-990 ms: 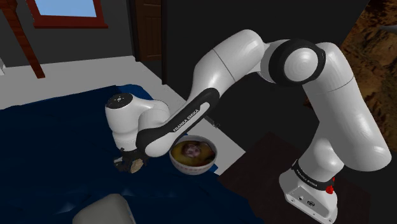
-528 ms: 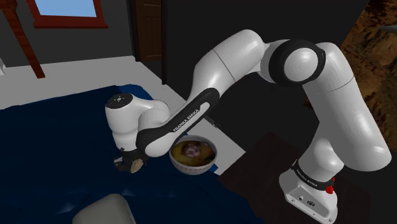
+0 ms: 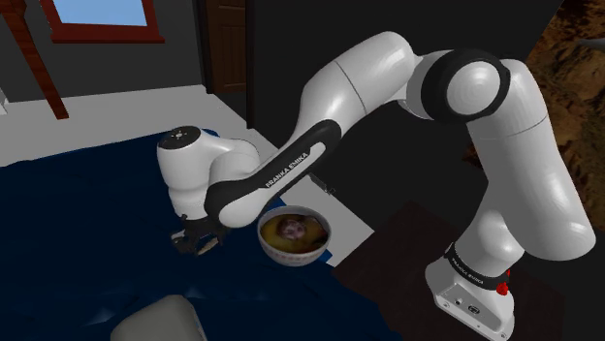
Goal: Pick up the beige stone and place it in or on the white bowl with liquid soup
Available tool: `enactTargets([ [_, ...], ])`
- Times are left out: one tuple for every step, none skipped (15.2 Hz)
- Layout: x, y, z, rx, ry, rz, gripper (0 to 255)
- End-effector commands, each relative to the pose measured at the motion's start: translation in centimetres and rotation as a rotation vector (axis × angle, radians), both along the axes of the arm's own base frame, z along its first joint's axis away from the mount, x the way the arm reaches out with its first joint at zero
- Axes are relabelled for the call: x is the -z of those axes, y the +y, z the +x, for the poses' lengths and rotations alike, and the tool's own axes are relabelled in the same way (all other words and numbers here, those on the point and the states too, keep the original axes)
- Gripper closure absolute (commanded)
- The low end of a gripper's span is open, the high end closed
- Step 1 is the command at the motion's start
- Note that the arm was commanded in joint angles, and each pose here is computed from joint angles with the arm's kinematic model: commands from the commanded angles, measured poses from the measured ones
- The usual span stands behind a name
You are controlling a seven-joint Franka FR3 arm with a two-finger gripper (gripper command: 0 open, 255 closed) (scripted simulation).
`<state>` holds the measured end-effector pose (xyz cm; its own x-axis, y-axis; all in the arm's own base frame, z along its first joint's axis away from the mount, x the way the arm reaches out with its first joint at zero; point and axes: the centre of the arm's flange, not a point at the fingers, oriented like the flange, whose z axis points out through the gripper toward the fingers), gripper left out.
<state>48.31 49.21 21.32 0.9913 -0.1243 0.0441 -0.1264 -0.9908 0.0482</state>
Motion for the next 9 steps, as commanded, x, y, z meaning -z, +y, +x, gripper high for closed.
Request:
enactTargets([
  [-1.1, 0.1, 0.0, 0.000, 0.000, 0.000, 255],
  [-1.6, 0.1, 0.0, 0.000, 0.000, 0.000, 255],
  [-2.1, 0.1, 0.0, 0.000, 0.000, 0.000, 255],
  [-2.6, 0.1, 0.0, 0.000, 0.000, 0.000, 255],
  [-3.2, 0.1, 0.0, 0.000, 0.000, 0.000, 255],
  [-3.7, 0.1, 0.0, 0.000, 0.000, 0.000, 255],
  [-4.2, 0.1, 0.0, 0.000, 0.000, 0.000, 255],
  [-4.7, 0.1, 0.0, 0.000, 0.000, 0.000, 255],
  [-5.3, 0.1, 0.0, 0.000, 0.000, 0.000, 255],
])
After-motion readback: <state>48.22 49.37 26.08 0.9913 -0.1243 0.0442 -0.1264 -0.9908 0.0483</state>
